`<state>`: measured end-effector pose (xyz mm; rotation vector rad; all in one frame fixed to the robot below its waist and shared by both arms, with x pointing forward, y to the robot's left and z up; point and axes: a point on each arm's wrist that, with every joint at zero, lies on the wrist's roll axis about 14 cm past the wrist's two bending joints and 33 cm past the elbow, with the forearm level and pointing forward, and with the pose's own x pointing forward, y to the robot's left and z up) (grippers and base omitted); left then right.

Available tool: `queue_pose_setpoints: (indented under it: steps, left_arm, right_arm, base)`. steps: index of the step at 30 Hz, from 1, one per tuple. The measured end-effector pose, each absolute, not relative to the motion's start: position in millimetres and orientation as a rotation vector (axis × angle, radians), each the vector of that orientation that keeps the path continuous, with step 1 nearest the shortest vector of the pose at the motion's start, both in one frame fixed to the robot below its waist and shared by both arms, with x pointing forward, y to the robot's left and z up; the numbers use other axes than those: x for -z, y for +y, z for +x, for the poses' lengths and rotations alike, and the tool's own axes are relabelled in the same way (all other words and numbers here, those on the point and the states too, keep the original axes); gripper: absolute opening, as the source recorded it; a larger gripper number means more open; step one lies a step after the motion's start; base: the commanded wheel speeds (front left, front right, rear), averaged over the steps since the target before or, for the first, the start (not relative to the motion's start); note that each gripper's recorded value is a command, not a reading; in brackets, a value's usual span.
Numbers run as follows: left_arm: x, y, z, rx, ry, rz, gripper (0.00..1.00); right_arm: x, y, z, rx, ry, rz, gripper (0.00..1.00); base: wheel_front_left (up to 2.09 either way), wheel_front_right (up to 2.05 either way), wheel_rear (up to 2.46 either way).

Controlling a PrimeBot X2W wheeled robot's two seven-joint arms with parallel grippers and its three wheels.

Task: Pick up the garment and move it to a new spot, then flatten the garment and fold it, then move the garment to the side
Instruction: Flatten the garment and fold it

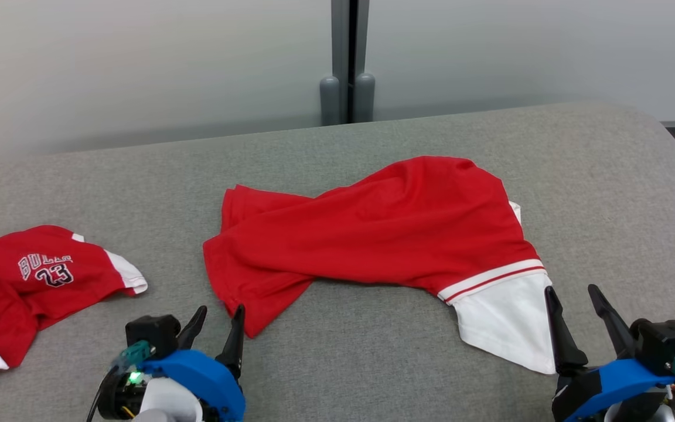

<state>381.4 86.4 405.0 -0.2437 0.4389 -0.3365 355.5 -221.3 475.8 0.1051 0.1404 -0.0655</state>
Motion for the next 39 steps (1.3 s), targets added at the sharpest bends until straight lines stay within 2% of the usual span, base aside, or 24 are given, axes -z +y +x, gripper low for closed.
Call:
queue_pose_setpoints:
  steps: [8,19,20,21,22,23,30,39]
  left_arm:
    - [-378,71,389,0.342,0.573,-0.273,1.00]
    - [-374,68,402,0.338,0.564,-0.280,1.00]
    - [-375,68,405,0.338,0.556,-0.278,0.84]
    - [-375,67,406,0.340,0.556,-0.278,0.50]
    - [-375,66,406,0.344,0.556,-0.277,0.35]
    - [-374,65,405,0.348,0.561,-0.276,0.00]
    - [-376,62,410,0.360,0.532,-0.276,0.00]
    - [-378,78,411,0.351,0.452,-0.244,0.00]
  right_arm:
    - [-471,-228,353,0.090,0.149,0.115,1.00]
    - [-465,-232,351,0.107,0.160,0.122,1.00]
    - [-465,-232,352,0.105,0.159,0.122,1.00]
    - [-466,-231,353,0.104,0.155,0.122,1.00]
    - [-466,-231,353,0.102,0.154,0.123,1.00]
    - [-466,-230,354,0.100,0.155,0.124,1.00]
    - [-463,-234,352,0.113,0.172,0.124,1.00]
    - [-424,-244,332,0.159,0.353,0.154,1.00]
  base:
    - [0.00,0.00,0.00]
    - [0.00,0.00,0.00]
    - [0.00,0.00,0.00]
    - [0.00,0.00,0.00]
    - [0.00,0.00,0.00]
    - [0.00,0.00,0.00]
    - [0.00,0.00,0.00]
    - [0.00,0.00,0.00]
